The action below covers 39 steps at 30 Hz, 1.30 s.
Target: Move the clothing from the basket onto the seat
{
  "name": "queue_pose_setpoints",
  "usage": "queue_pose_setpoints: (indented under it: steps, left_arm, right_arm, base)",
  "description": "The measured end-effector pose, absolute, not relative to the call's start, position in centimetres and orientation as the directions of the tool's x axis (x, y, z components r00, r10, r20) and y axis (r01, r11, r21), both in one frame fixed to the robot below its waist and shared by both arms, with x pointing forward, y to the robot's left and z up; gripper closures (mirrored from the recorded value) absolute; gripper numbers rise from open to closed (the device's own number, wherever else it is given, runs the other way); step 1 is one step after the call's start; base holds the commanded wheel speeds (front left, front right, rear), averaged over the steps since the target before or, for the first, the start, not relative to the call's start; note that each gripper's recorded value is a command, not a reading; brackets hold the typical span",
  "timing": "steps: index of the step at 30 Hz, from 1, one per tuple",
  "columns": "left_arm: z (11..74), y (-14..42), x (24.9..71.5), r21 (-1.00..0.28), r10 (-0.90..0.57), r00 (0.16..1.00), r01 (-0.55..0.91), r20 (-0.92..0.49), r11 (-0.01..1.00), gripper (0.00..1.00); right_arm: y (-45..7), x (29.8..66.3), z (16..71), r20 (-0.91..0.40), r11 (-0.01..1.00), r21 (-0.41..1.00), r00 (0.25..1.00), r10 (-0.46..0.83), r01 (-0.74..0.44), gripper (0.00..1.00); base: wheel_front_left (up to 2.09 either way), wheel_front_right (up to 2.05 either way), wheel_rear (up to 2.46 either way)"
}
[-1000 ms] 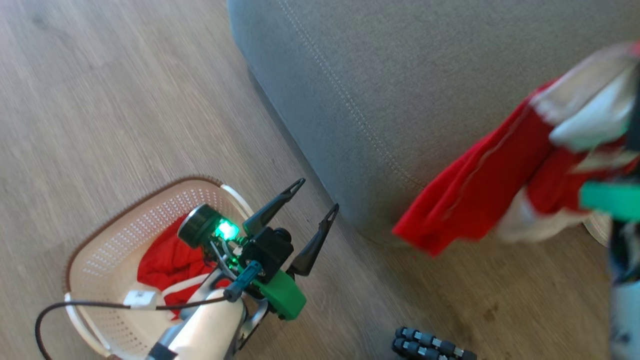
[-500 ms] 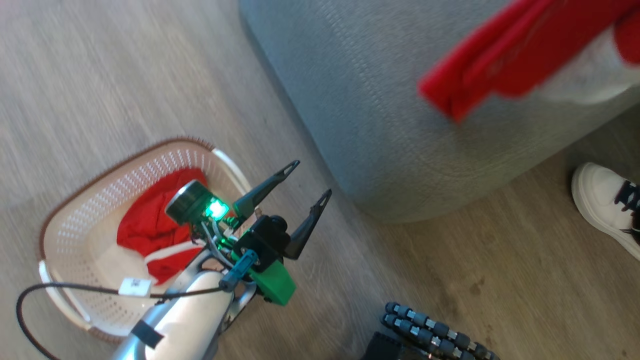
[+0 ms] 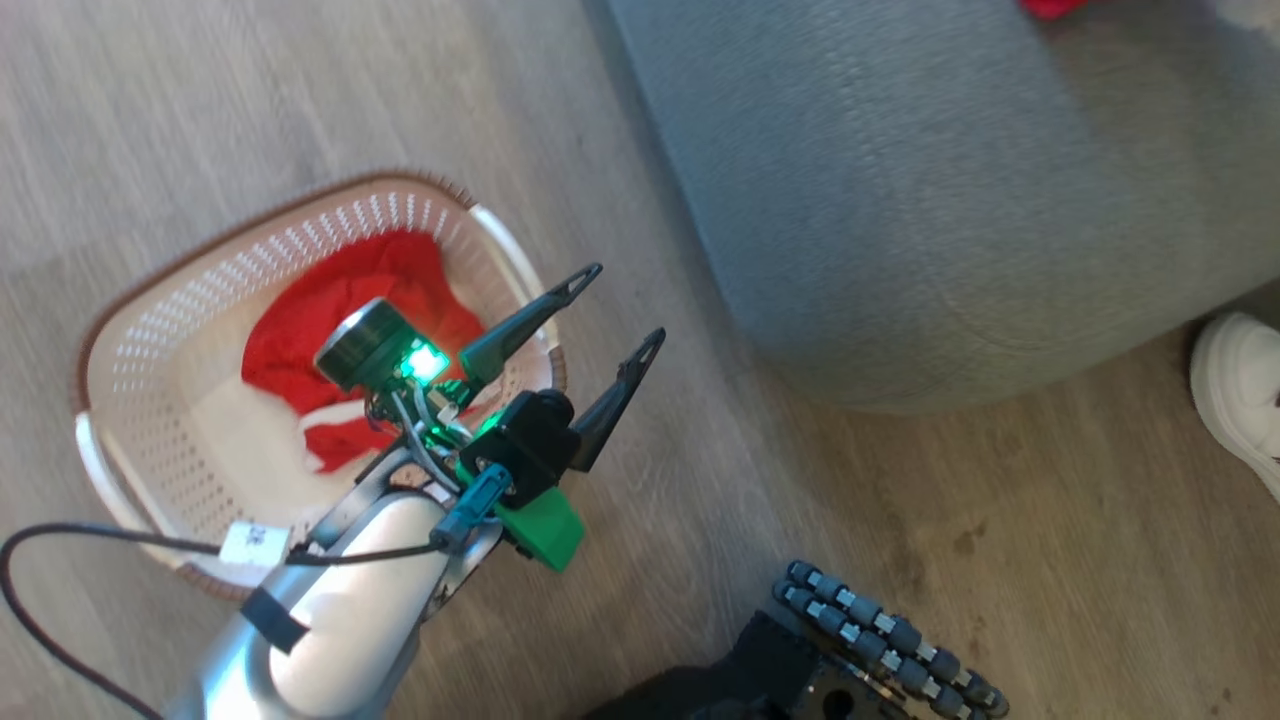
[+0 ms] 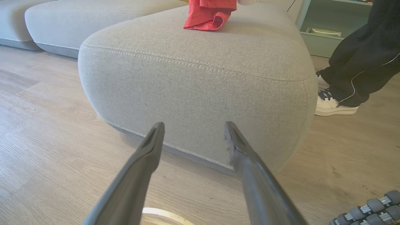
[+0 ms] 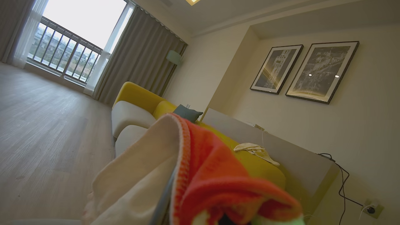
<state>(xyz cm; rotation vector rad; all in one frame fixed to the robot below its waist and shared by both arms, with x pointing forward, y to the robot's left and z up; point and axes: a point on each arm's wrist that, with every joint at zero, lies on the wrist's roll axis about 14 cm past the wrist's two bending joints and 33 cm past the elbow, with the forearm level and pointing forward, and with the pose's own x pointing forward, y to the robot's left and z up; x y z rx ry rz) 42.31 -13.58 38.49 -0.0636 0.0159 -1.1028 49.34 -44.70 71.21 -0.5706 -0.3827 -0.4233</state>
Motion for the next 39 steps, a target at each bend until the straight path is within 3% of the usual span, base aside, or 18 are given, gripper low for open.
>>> queue_pose_setpoints:
  steps: [11,21,28,29,30,31,32,39]
  left_arm:
    - [35.2,-11.7,43.6,-0.087,-0.866,0.500,0.862,-0.026,0.500,0.00]
    - [33.4,-10.7,43.6,-0.103,-0.853,0.519,0.847,-0.061,0.522,0.00]
    - [33.8,-10.2,44.4,-0.092,-0.835,0.547,0.830,-0.053,0.550,0.00]
    - [33.9,-10.2,44.5,-0.096,-0.834,0.550,0.828,-0.053,0.552,0.00]
    - [34.0,-10.1,44.5,-0.095,-0.833,0.551,0.828,-0.053,0.553,0.00]
    - [34.1,-10.1,44.5,-0.092,-0.833,0.551,0.828,-0.052,0.554,0.00]
    - [34.3,-10.1,44.5,-0.089,-0.833,0.552,0.828,-0.050,0.554,0.00]
    - [35.7,-10.1,44.6,-0.070,-0.830,0.557,0.827,-0.033,0.558,0.00]
  right_arm:
    - [-46.9,54.3,58.0,0.180,0.815,-0.375,0.897,-0.404,0.442,1.00]
    - [-47.7,53.2,45.8,-0.124,0.851,-0.261,0.859,-0.497,0.455,1.00]
    - [-45.5,52.7,40.6,-0.266,0.883,-0.212,0.844,-0.465,0.420,0.99]
    - [-45.3,52.7,40.3,-0.276,0.885,-0.206,0.843,-0.462,0.417,0.94]
    - [-45.2,52.6,40.2,-0.282,0.886,-0.200,0.841,-0.462,0.420,0.78]
    - [-45.3,52.5,40.2,-0.285,0.885,-0.201,0.840,-0.462,0.419,0.36]
    - [-45.3,52.5,40.3,-0.284,0.886,-0.205,0.841,-0.461,0.416,0.00]
    - [-45.4,52.0,41.5,-0.274,0.884,-0.181,0.841,-0.466,0.431,0.00]
  base:
    - [0.00,0.00,0.00]
    - [0.00,0.00,0.00]
    - [0.00,0.00,0.00]
    - [0.00,0.00,0.00]
    - [0.00,0.00,0.00]
    - [0.00,0.00,0.00]
    - [0.00,0.00,0.00]
    - [0.00,0.00,0.00]
